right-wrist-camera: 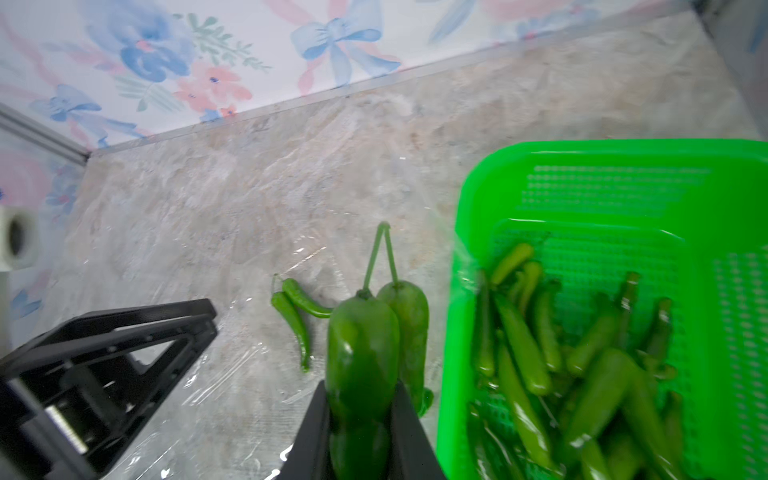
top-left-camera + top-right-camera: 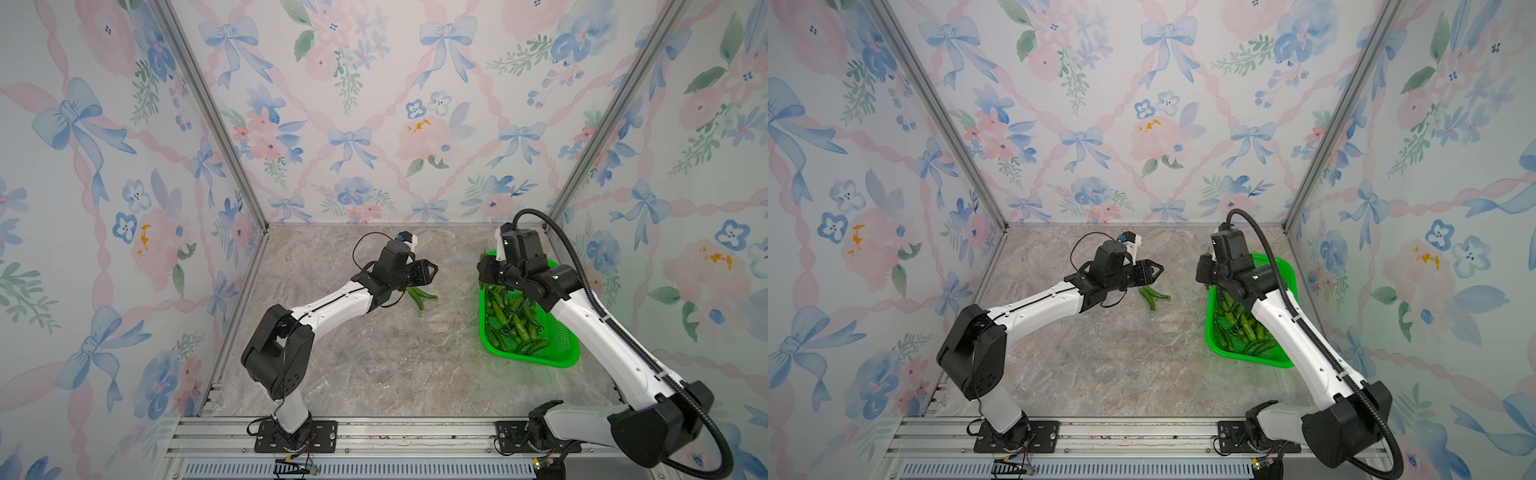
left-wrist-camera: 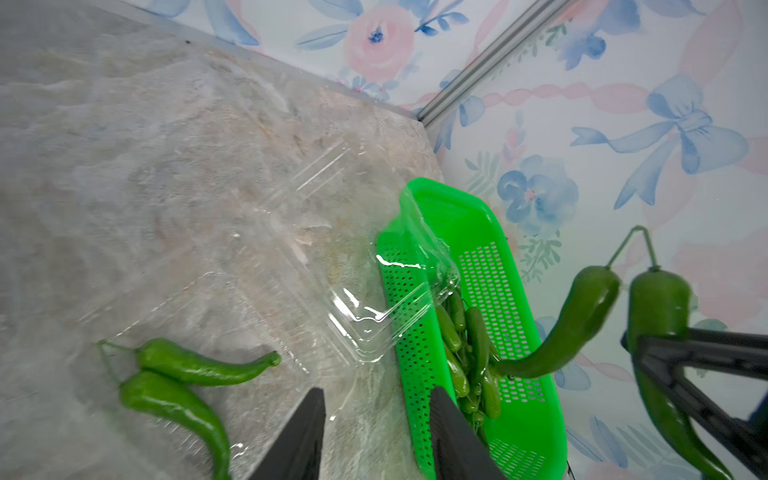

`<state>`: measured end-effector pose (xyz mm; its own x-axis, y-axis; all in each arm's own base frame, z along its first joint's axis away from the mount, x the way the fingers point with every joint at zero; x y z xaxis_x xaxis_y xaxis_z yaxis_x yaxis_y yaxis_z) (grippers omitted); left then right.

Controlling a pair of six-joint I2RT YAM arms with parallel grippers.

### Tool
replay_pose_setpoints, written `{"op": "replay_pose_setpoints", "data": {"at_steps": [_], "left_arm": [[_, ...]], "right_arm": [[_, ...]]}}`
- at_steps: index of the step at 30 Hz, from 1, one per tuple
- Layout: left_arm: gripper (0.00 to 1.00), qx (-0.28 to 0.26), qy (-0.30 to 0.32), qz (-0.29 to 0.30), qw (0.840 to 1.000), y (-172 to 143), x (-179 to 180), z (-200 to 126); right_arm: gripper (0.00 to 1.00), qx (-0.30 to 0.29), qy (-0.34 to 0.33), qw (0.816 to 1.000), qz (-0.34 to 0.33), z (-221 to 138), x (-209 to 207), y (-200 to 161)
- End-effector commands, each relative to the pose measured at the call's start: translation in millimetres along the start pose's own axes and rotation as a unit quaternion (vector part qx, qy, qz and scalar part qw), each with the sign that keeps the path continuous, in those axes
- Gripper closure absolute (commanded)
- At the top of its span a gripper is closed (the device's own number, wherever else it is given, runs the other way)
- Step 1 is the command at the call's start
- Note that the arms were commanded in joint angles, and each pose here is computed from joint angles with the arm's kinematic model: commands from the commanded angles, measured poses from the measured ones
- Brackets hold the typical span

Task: Take small green peppers out of containers
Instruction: Pick up the green pepper from the packing box, then place the green pepper in the basket.

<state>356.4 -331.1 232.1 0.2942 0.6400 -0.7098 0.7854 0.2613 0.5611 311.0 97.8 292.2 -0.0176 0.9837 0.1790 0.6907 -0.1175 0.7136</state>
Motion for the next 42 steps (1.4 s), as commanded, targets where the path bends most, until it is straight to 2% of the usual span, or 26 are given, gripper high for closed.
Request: {"op": "replay_pose_setpoints", "data": {"at_steps": [1, 8, 13, 17, 26, 28, 32, 36, 42], "left_arm": [[0.55, 0.018, -0.016, 0.023, 0.999, -11, -20, 16], [0.55, 0.058, -0.048, 0.045, 0.996, -46, -57, 44], [0.55, 0.083, -0.058, 0.057, 0.993, -72, -72, 54], [0.55, 0.103, -0.052, 0.057, 0.992, -91, -70, 58], [0.55, 0.114, -0.034, 0.05, 0.992, -102, -57, 54], [0.56, 0.115, -0.031, 0.05, 0.992, -103, -55, 53], [0.56, 0.102, -0.019, 0.046, 0.994, -94, -45, 42], [0.56, 0.066, 0.016, 0.034, 0.997, -72, -16, 14], [0.55, 0.023, 0.06, 0.003, 0.998, -48, 29, -30]], "right_arm": [[0.84, 0.035, -0.042, 0.998, 0.031, -4, -42, -27], [0.84, 0.068, -0.082, 0.99, 0.089, -4, -105, -60], [0.84, 0.111, -0.098, 0.983, 0.105, 19, -123, -81], [0.83, 0.14, -0.101, 0.979, 0.11, 36, -126, -90], [0.6, 0.155, -0.111, 0.976, 0.106, 35, -127, -91], [0.59, 0.159, -0.11, 0.976, 0.102, 33, -126, -90], [0.58, 0.147, -0.092, 0.982, 0.076, 28, -112, -84], [0.58, 0.118, -0.015, 0.993, 0.02, 29, -61, -66], [0.6, 0.108, 0.041, 0.991, -0.061, 45, 12, -43]]}}
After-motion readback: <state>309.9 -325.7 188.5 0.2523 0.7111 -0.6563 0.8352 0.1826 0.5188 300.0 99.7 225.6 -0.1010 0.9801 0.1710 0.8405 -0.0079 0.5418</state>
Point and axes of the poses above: each gripper's point midway between its finger pads, its own z axis out along the fingers, its own x axis along the line the jaws close on, y = z × x, the point moved 5 cm from there along -z, back along the fingers, and after that the axes turned 6 degrees about -z, right-handed, at the moved point
